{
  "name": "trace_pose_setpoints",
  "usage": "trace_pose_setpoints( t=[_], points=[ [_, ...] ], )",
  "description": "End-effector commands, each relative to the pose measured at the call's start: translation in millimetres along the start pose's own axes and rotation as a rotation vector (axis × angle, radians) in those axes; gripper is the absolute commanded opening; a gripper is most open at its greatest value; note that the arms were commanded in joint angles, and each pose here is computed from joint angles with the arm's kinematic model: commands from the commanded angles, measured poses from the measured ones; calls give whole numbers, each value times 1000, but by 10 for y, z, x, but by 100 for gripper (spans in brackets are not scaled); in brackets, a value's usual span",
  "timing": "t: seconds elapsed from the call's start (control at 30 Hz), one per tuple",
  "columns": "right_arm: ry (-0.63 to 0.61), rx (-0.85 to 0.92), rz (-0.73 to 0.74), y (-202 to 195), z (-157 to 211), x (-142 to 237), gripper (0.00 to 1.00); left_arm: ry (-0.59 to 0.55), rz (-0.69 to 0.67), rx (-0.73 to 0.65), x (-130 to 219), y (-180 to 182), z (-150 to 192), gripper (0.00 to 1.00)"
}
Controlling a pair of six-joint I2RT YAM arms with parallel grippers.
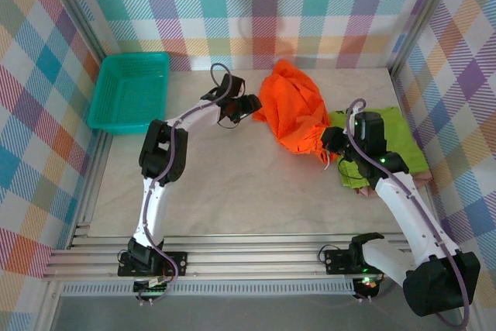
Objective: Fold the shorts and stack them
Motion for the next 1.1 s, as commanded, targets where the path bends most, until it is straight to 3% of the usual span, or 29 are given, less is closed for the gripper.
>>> trace_pose_setpoints(
  t=[0.0, 0.77, 1.07],
  points=[
    [6, 6, 0, -1, 30, -15, 0, 40, -49, 30, -74, 52, 105, 64],
    [18, -1, 6, -38, 108, -40, 0, 84, -84, 100, -440, 121, 192, 48],
    [22, 3, 12, -50, 121, -40, 0, 84, -78, 111, -532, 83, 161, 32]
  ],
)
Point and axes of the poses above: each hand's point on the last joint's axis, 136 mm out from that joint toward the fingers, its own x axis back along the fingers, its own y axis along the line the jaws close on, z = x × y, the point moved 1 cm from there along x, back along the fingers, and after that the axes turned 14 degrees about x, right-handed, at the moved point
